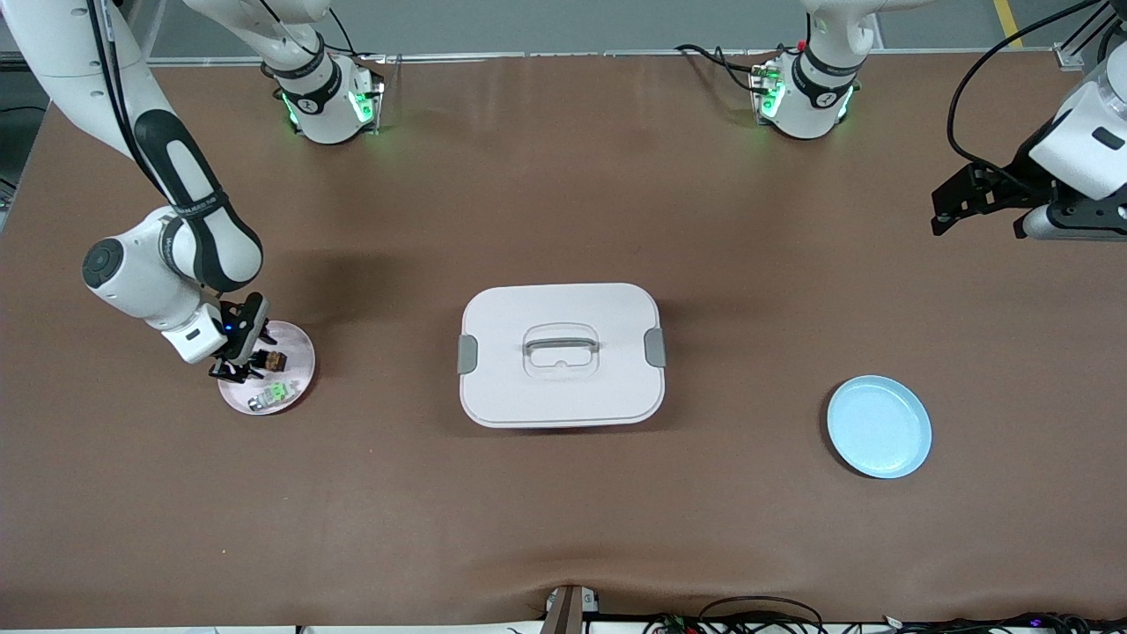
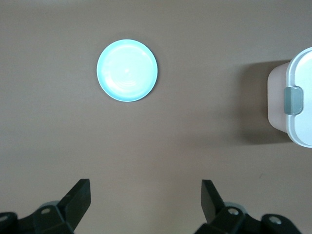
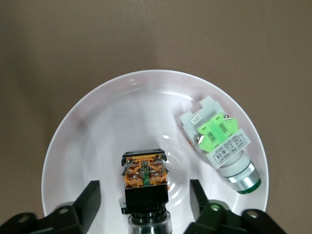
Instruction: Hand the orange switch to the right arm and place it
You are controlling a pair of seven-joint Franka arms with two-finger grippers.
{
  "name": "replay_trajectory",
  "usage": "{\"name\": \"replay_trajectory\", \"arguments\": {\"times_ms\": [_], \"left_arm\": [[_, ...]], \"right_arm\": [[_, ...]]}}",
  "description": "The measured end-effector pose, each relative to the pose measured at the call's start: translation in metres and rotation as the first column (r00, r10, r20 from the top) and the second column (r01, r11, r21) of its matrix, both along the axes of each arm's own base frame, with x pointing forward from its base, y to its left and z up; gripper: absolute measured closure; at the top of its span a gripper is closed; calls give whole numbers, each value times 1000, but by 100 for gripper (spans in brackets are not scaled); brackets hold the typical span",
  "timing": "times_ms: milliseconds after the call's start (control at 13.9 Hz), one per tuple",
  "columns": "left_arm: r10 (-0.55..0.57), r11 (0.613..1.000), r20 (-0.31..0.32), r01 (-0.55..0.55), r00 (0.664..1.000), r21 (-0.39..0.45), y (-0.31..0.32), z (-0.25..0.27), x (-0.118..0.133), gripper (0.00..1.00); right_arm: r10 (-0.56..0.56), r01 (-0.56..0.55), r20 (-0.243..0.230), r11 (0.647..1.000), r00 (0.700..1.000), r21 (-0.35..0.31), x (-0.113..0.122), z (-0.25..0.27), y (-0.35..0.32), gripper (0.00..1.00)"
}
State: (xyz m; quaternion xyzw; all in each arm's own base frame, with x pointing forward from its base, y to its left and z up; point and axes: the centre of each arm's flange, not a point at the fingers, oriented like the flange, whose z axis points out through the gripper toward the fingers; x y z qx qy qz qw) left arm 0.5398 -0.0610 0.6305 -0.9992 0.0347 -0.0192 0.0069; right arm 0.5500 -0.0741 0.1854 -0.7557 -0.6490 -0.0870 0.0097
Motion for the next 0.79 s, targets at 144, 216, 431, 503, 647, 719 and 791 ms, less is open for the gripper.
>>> {"name": "replay_trajectory", "arguments": {"times_ms": [144,216,431,503,647,719,791], "left_arm": [[-8,1000,2,8,1000,9,-3,0,0,0],[-10,1000,1,10,1000,9,-4,0,0,0],[-4,1000,-6,4,1000,8,0,-4,2,0],[-2,1000,-9,2,1000,8,1,-6,3,0],[-2,1000,-14,2,1000,8,1,-8,5,0],[-2,1000,-13,2,1000,8,1,-8,5,0],[-2,1000,-12,2,1000,7,1,-7,5,0]], "right_arm": [[-21,21,-17,1000,1000,11,0,0,1,0],[-32,33,-35,999,999,23,0,2,3,0],[-95,101,-84,993,992,63,7,26,8,0],[-128,136,-101,988,987,74,8,36,10,0],[-187,200,-135,976,973,85,8,53,16,0],[-218,231,-155,970,964,75,8,61,20,0],[-255,267,-178,963,950,45,9,70,22,0]]}}
